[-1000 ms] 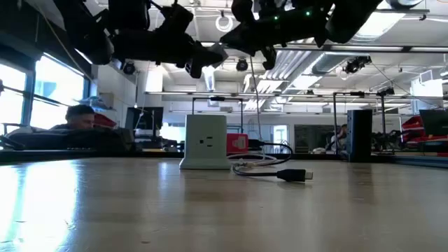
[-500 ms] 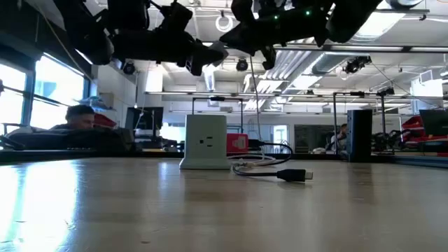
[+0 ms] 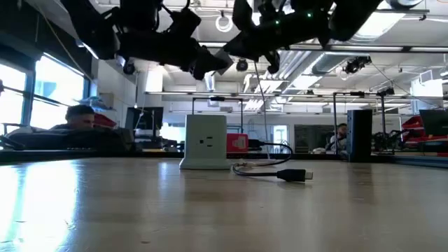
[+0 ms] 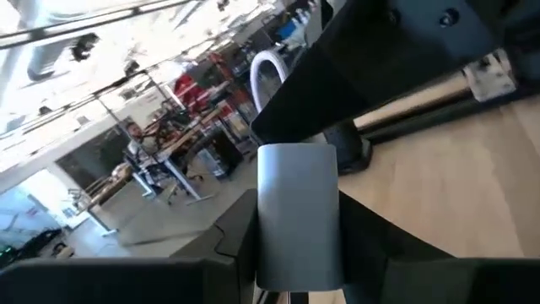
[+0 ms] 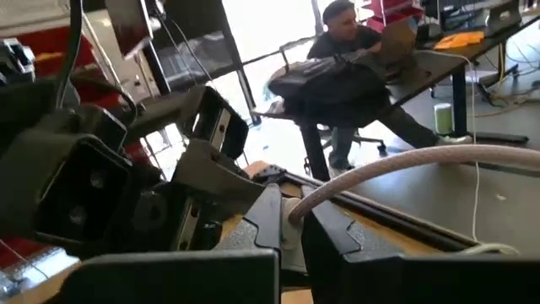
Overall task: Insert USB
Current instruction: Insert the light pink charger cable into the white charger adapter
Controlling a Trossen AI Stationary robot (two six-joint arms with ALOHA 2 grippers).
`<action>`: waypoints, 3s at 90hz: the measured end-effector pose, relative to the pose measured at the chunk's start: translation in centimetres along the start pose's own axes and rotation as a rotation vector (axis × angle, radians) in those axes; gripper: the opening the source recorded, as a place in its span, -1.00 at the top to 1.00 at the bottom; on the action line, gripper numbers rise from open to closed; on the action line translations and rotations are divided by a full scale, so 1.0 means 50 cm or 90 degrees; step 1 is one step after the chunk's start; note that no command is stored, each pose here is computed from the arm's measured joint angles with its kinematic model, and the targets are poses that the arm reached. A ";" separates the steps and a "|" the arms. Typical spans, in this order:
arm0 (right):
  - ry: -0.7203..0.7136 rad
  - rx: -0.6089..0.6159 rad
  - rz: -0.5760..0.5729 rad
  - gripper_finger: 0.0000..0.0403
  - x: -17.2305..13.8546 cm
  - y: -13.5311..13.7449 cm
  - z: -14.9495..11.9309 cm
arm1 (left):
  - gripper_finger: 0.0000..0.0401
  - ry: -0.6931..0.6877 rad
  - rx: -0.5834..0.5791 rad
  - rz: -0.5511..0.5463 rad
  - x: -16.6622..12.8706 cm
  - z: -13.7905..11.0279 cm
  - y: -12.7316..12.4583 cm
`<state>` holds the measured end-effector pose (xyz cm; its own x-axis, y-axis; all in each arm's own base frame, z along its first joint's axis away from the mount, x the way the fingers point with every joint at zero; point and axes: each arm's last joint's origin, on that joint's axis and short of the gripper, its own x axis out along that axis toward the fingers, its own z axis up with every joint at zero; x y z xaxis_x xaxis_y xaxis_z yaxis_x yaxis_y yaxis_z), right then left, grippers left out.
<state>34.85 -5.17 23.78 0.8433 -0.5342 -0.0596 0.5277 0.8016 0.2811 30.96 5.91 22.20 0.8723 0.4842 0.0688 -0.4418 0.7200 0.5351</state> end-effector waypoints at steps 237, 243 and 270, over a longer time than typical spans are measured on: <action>-0.001 -0.305 0.055 0.61 -0.062 0.027 0.063 | 0.48 -0.031 -0.009 -0.045 -0.005 0.013 -0.016; -0.001 -0.312 0.056 0.61 -0.062 0.027 0.063 | 0.48 -0.031 -0.009 -0.045 -0.005 0.013 -0.016; 0.004 -0.355 0.114 0.61 -0.063 0.031 0.060 | 0.48 -0.031 -0.009 -0.046 -0.005 0.013 -0.016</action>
<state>32.72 -3.05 27.26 0.9240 -0.3769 -0.0642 0.3492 0.9003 -0.2598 31.22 4.91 22.29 0.9109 0.4064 0.0720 -0.3805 0.7595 0.5276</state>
